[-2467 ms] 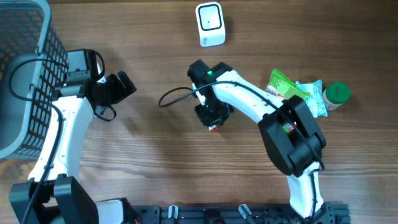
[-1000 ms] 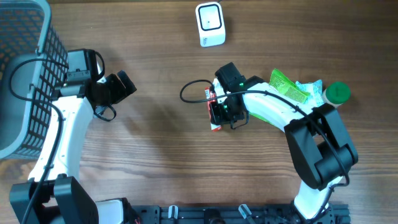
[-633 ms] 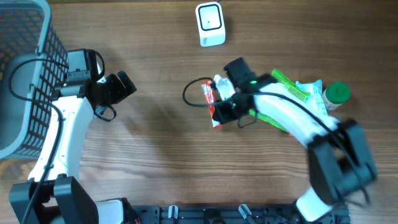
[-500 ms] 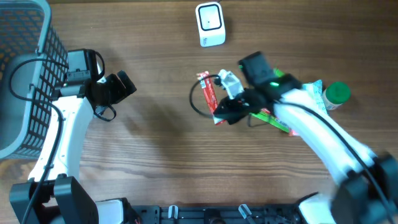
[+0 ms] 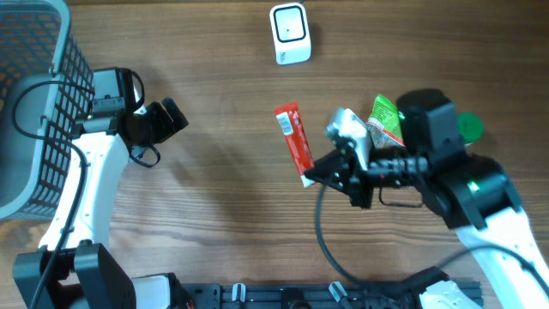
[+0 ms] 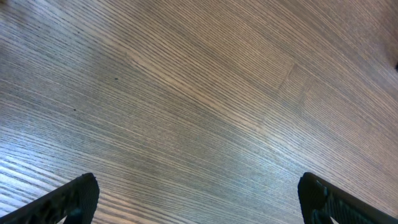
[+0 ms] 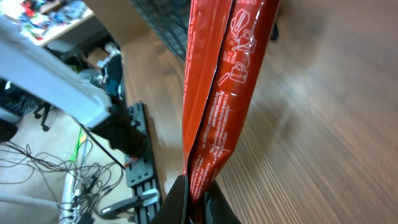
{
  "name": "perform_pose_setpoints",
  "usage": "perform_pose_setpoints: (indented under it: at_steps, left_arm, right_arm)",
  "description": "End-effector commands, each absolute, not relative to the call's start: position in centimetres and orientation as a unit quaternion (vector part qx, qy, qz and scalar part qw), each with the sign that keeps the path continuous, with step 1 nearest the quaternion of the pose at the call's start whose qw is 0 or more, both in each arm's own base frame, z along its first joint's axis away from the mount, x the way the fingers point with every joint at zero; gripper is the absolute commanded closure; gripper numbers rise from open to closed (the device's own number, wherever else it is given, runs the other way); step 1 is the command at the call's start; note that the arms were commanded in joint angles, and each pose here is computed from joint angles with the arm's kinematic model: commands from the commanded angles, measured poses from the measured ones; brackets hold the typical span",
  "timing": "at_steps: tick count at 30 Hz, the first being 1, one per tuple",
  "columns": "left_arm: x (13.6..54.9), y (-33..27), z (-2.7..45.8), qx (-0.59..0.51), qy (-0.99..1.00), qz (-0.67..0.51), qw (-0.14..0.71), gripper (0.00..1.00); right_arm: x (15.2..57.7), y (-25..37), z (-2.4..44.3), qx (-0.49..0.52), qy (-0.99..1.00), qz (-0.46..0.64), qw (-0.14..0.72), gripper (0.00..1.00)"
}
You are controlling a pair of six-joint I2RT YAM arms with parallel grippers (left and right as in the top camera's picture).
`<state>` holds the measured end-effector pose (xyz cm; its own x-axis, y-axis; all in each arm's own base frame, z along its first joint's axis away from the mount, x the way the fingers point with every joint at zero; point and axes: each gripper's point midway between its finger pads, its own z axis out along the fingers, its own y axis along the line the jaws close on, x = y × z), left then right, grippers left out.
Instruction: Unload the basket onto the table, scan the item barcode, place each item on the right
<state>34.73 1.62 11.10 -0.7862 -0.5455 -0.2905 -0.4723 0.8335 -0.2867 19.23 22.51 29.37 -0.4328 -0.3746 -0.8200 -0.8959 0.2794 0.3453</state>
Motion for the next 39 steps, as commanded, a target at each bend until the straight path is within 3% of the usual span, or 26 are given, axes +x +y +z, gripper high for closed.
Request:
perform_pose_setpoints:
  at_steps: [1, 8, 23, 33, 39]
  left_arm:
    - [34.7, 1.3, 10.9, -0.264, 0.942, -0.105, 0.180, 0.00]
    - [34.7, 1.3, 10.9, -0.264, 0.942, -0.105, 0.180, 0.00]
    - [34.7, 1.3, 10.9, -0.264, 0.942, -0.105, 0.180, 0.00]
    - [34.7, 1.3, 10.9, -0.264, 0.942, -0.105, 0.180, 0.00]
    - [34.7, 1.3, 10.9, -0.264, 0.942, -0.105, 0.180, 0.00]
  right_arm:
    - [17.1, 22.7, 31.7, -0.454, 0.692, 0.457, 0.326, 0.96]
    - [17.9, 22.6, 31.0, -0.431, 0.717, 0.448, 0.315, 0.96]
    - [29.0, 20.4, 19.4, -0.265, 0.905, 0.227, 0.243, 0.96]
    - [36.9, 16.8, 27.5, -0.226, 0.928, 0.042, 0.293, 0.96]
    - [41.4, 15.2, 28.5, -0.274, 0.900, -0.115, 0.320, 0.95]
